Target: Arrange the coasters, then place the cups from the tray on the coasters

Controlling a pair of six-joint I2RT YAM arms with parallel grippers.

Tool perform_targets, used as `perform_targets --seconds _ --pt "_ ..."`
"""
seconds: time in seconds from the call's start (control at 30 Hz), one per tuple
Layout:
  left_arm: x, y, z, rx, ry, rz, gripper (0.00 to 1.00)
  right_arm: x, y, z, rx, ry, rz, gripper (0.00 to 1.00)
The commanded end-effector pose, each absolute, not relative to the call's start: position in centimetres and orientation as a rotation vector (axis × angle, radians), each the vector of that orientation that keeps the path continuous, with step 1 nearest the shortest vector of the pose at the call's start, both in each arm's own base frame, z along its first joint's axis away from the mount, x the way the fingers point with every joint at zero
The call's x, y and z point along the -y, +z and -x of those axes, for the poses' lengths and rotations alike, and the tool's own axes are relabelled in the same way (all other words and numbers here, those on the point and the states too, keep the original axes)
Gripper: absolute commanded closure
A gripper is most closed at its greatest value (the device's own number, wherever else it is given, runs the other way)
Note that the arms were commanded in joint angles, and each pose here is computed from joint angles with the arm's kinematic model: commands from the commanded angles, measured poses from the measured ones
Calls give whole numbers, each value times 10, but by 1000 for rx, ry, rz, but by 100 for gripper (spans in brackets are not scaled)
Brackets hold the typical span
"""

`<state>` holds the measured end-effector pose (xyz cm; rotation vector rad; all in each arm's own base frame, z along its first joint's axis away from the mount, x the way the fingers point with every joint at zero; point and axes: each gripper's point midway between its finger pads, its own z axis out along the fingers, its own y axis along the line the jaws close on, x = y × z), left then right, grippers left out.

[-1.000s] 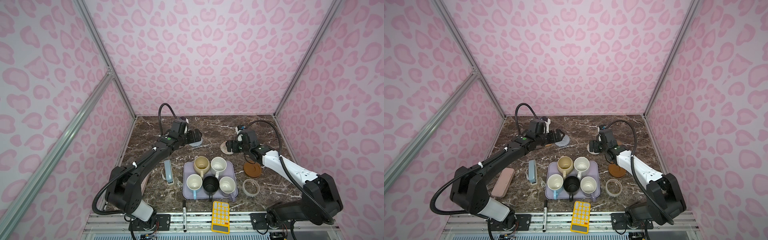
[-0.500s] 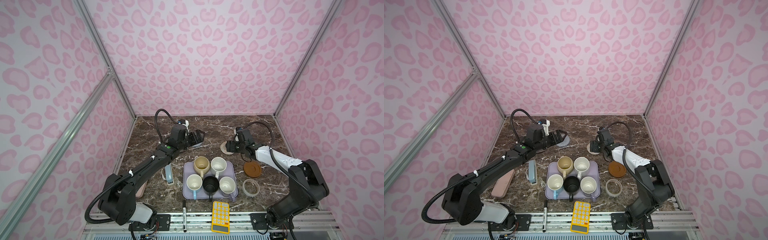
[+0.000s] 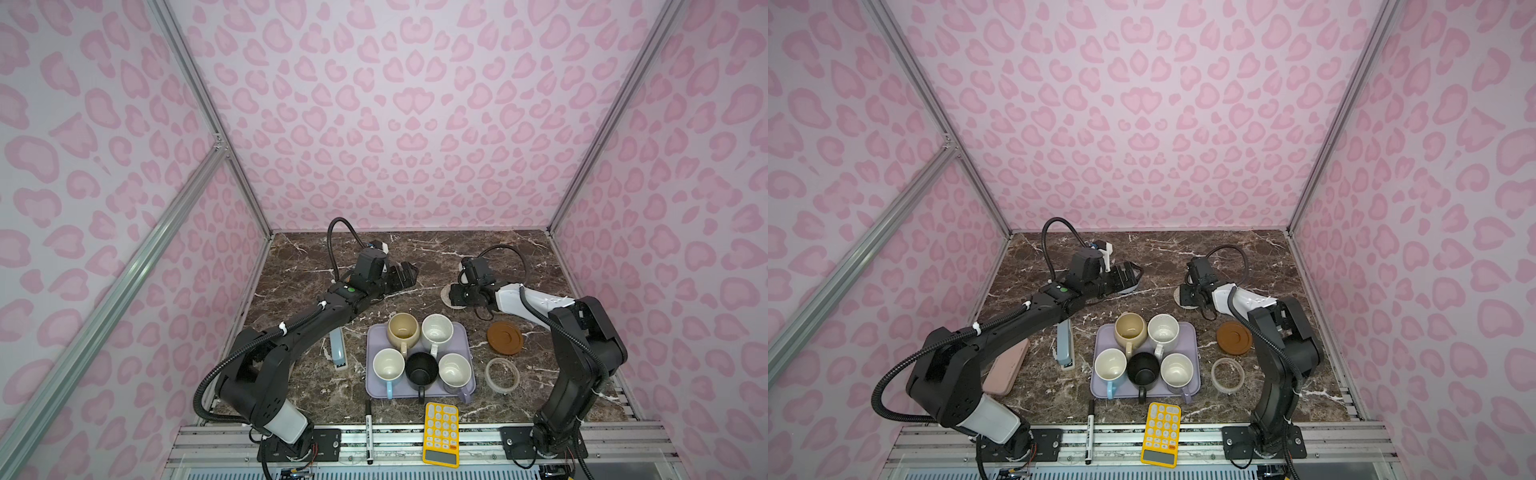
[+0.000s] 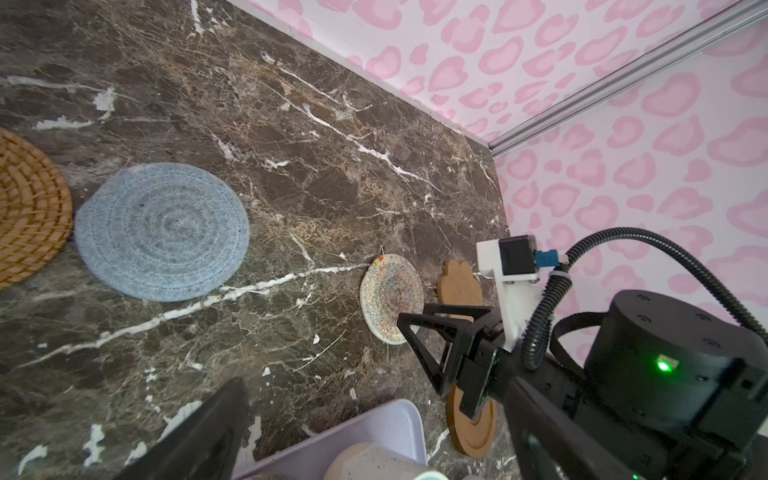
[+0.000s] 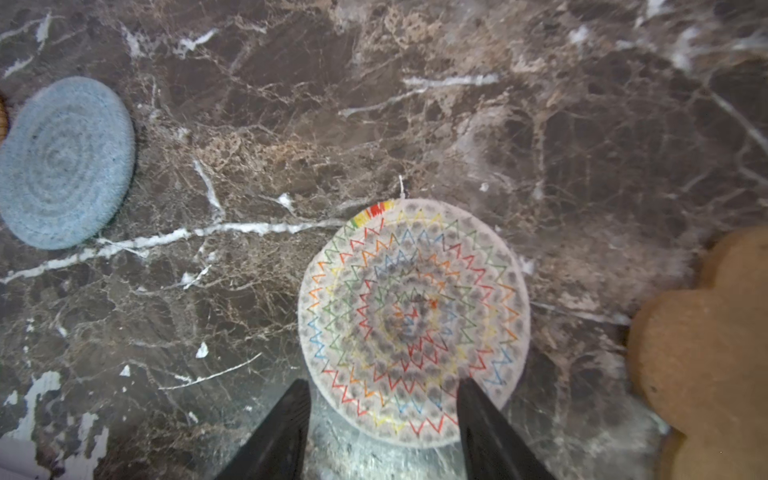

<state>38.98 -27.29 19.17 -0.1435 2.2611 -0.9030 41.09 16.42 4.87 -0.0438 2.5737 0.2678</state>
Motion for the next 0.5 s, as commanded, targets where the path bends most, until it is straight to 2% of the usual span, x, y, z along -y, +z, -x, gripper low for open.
perform_targets --seconds 0.0,0.47 --pt "268 193 -395 -2238 -856 147 2 -167 40 -412 -2599 265 60 45" --pt "255 196 -392 -2226 -787 139 2 -181 11 -419 -2684 193 108 52"
